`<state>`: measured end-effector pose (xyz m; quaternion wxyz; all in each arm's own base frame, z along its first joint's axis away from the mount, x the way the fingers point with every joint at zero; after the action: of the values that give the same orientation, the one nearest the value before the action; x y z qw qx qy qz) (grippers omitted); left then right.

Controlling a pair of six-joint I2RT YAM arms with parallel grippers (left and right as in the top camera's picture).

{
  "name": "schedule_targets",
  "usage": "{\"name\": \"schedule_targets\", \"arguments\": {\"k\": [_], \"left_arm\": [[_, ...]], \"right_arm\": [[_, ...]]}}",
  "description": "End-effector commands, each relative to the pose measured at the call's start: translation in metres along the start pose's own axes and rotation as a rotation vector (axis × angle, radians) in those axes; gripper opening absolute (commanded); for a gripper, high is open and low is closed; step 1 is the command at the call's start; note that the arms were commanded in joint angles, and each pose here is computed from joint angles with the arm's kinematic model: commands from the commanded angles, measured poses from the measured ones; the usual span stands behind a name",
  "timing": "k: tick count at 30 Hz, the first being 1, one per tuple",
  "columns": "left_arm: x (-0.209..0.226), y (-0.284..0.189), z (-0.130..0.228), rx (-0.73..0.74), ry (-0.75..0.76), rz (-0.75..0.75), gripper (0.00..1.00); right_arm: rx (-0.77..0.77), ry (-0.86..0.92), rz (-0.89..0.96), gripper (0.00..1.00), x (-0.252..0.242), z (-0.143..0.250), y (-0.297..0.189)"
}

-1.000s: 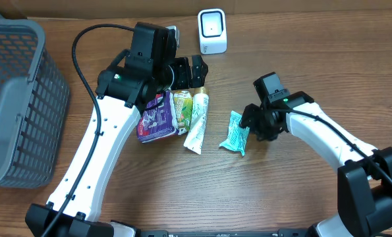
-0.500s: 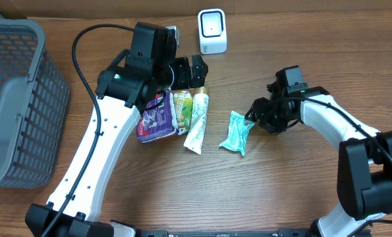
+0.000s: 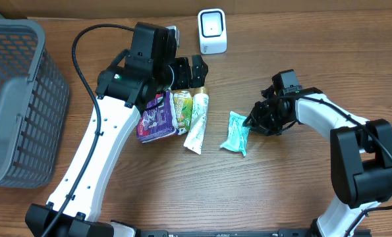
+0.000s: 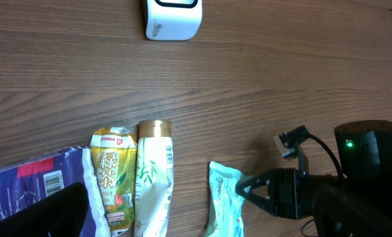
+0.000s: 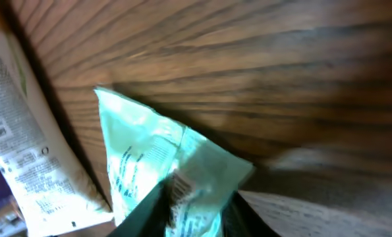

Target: Scan the item barcode

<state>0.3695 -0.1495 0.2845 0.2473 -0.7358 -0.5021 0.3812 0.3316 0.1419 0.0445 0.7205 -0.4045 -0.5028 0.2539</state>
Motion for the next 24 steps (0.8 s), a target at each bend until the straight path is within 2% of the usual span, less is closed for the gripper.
{"name": "schedule_targets", "arguments": {"k": [1,2,3,10,14,15,16,17,19,20,23,24], "left_arm": [[0.0,0.001,-0.001,0.0,0.03,-0.003,1.0],[0.0,0.001,-0.001,0.0,0.03,-0.003,1.0],[0.0,0.001,-0.001,0.0,0.03,-0.003,1.0],[0.0,0.001,-0.001,0.0,0.03,-0.003,1.0],[0.0,0.001,-0.001,0.0,0.03,-0.003,1.0],[0.0,0.001,-0.001,0.0,0.03,-0.003,1.0],[0.0,0.001,-0.001,0.0,0.03,-0.003,1.0],[0.0,0.001,-0.001,-0.001,0.03,-0.003,1.0],[0.0,0.001,-0.001,0.0,0.03,-0.003,1.0],[0.0,0.001,-0.001,0.0,0.03,-0.003,1.0],[0.0,0.001,-0.001,0.0,0.03,-0.003,1.0],[0.0,0.001,-0.001,0.0,0.03,-0.003,1.0]], "right_arm": [[-0.003,0.008,0.019,0.16,-0.005,-0.002,0.005],[-0.016,-0.018,0.015,0.08,-0.005,-0.006,0.003],[-0.028,-0.052,0.009,0.04,-0.004,-0.01,0.0],[-0.121,-0.493,0.004,0.04,0.022,-0.047,-0.045],[-0.228,-0.653,0.045,0.04,0.047,-0.07,-0.07],[-0.252,-0.67,0.042,0.16,0.054,-0.074,-0.075],[-0.275,-0.682,0.033,0.44,0.06,-0.078,-0.08],[-0.286,-0.683,0.028,0.61,0.064,-0.08,-0.082],[-0.306,-0.674,0.019,0.67,0.069,-0.083,-0.087],[-0.313,-0.652,0.013,0.67,0.071,-0.084,-0.089],[-0.324,-0.537,-0.012,0.48,0.073,-0.086,-0.089],[-0.326,-0.491,-0.021,0.36,0.074,-0.087,-0.089]]}}
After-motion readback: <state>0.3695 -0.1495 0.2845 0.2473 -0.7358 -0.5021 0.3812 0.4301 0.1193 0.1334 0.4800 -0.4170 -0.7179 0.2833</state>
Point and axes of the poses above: each gripper's point midway between its finger pads, its own y axis out along the fingers, its own x axis along the line the jaws close on, z = x × y, the point moved 4 cm from there along -y, back along the fingers, and after that the axes turned 7 degrees about y, right-handed, at the moved point
